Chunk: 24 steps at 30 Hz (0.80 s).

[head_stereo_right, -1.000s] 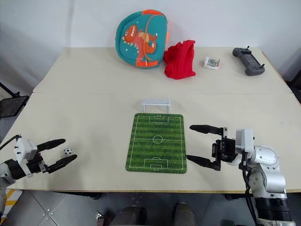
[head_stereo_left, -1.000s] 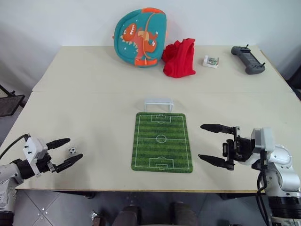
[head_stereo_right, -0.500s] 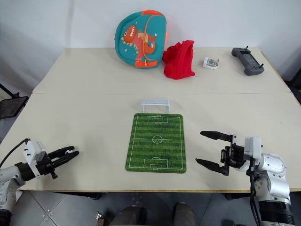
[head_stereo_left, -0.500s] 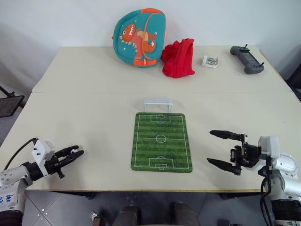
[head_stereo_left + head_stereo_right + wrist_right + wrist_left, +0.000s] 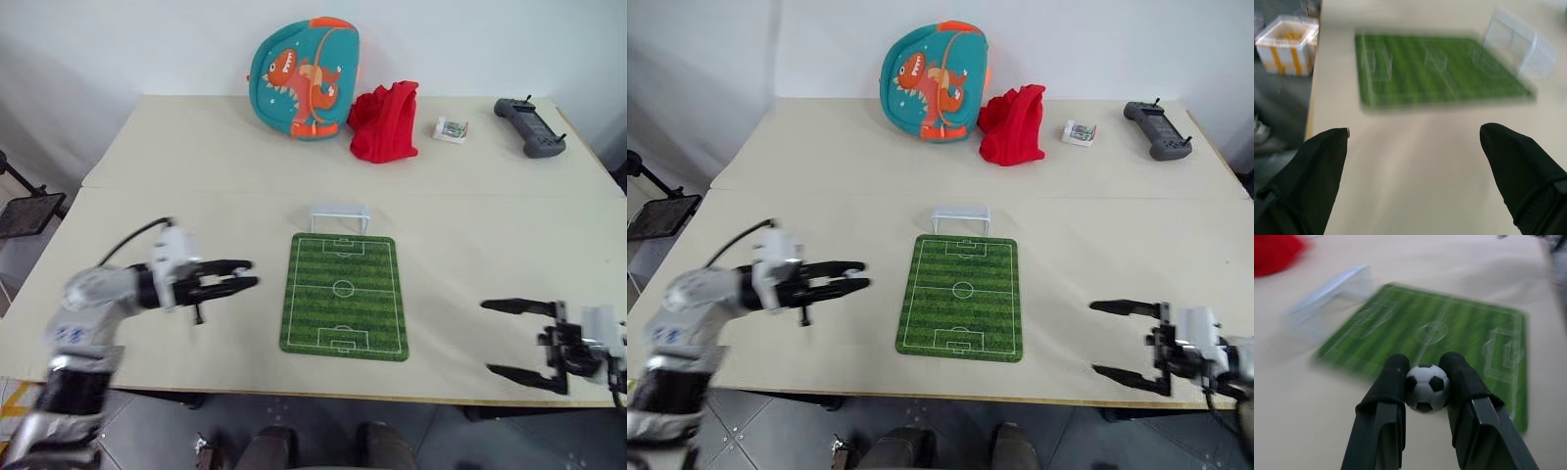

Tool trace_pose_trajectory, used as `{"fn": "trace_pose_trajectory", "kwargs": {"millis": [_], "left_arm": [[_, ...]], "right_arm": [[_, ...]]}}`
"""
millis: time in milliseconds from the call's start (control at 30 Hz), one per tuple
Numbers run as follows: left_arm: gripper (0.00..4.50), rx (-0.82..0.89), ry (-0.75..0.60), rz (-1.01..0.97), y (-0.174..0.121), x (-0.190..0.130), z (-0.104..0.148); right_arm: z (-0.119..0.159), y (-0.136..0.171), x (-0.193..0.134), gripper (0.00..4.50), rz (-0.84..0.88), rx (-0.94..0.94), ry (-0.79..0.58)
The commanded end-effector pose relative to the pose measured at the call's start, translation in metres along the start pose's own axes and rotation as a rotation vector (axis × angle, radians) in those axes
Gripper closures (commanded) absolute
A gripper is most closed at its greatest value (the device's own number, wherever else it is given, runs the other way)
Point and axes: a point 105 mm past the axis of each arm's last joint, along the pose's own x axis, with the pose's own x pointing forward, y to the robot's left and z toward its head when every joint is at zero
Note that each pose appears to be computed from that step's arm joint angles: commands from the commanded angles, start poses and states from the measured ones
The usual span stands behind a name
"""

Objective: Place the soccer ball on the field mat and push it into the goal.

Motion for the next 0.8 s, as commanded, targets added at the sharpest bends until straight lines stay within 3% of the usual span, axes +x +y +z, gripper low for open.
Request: {"fn": "trace_pose_trajectory", "kwargs": {"millis": [33,333,500,767,800], "left_arm": [[3.62,-0.032,0.040,-0.075,-0.021,0.045,-0.010],[3.62,0.077,0.149,-0.104,-0.044,0.077,-0.038],[3.62,0.089,0.151,-0.126,-0.050,0.079,-0.040],[3.62,0.078,0.141,-0.126,-0.054,0.078,-0.040],[3.27,0.074,0.137,-0.133,-0.056,0.079,-0.040]], "right_arm": [[-0.009,0.016,-0.013,0.00,0.059,-0.054,0.056],[-0.008,0.026,-0.016,0.00,0.008,-0.051,-0.010],[0.034,0.018,0.019,0.00,0.102,-0.110,-0.134],[0.043,0.020,0.032,0.00,0.098,-0.086,-0.144],[0.043,0.020,0.033,0.00,0.098,-0.084,-0.144]]}}
